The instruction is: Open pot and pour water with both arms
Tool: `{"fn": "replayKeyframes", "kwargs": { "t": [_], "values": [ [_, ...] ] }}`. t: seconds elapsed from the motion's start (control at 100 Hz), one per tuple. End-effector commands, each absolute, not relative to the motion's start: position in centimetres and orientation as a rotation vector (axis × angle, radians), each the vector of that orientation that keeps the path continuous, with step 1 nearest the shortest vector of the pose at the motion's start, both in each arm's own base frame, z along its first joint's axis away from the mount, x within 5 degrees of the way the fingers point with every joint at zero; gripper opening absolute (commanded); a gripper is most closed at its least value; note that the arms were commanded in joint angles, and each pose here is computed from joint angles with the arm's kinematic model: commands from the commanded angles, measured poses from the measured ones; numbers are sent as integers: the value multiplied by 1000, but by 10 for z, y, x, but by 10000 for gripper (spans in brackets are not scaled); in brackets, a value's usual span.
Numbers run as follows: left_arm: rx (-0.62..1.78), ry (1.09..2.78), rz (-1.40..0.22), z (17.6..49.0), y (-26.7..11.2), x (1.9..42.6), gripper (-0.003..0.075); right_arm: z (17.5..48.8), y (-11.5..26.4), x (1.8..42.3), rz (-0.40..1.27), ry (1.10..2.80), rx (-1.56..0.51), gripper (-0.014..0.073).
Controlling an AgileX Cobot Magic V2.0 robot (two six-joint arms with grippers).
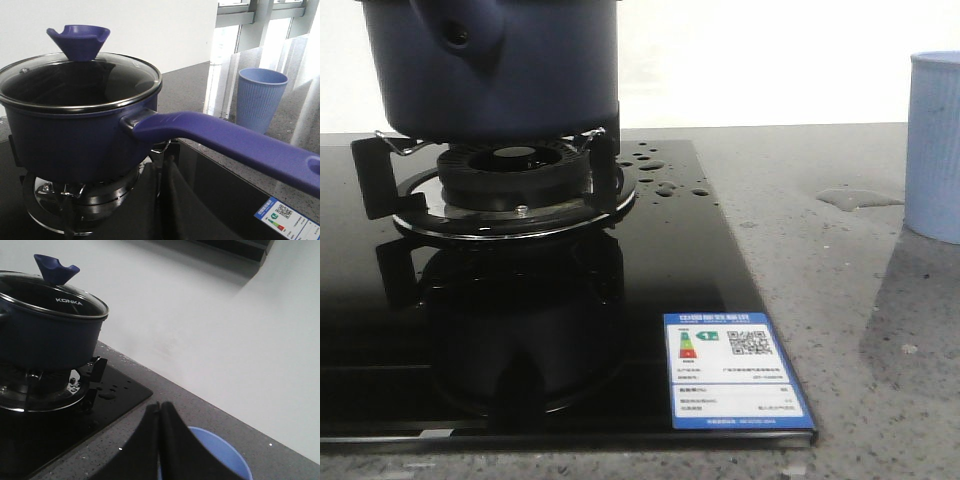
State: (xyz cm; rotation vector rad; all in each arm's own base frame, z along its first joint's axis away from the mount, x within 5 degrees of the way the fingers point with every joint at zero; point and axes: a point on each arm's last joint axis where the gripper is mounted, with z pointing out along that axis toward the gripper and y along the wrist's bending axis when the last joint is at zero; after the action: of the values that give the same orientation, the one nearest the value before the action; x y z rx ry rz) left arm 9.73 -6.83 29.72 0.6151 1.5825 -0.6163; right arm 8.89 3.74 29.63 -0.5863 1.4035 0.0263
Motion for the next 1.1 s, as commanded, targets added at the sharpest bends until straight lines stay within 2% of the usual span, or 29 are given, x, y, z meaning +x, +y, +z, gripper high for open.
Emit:
{"fn": "replayKeyframes", "kwargs": {
  "t": [0.0, 0.09, 0.27, 0.45, 0.58, 0.7, 0.85, 1.089],
  "values": [
    [575, 1544, -673, 308, -70, 97, -19, 305, 38, 89, 38, 1379, -581, -67],
    [580, 1536, -623, 309, -67, 94, -19, 305, 38, 89, 38, 1379, -581, -67],
    [630, 1526, -362, 305, -54, 79, -19, 305, 38, 89, 38, 1379, -581, -67],
    [426, 1625, -153, 297, -31, 57, -19, 305, 38, 89, 35, 1380, -578, -67],
    [291, 1599, -49, 283, -18, 49, -19, 305, 38, 89, 35, 1380, -578, -67],
    [128, 1494, -8, 265, -7, 48, -19, 305, 38, 89, 35, 1380, -578, -67],
    [54, 1381, 15, 239, -1, 48, -19, 305, 38, 89, 35, 1380, -578, -67],
    [88, 1410, 49, 218, -2, 53, -19, 305, 38, 89, 35, 1380, -578, -67]
  ]
}}
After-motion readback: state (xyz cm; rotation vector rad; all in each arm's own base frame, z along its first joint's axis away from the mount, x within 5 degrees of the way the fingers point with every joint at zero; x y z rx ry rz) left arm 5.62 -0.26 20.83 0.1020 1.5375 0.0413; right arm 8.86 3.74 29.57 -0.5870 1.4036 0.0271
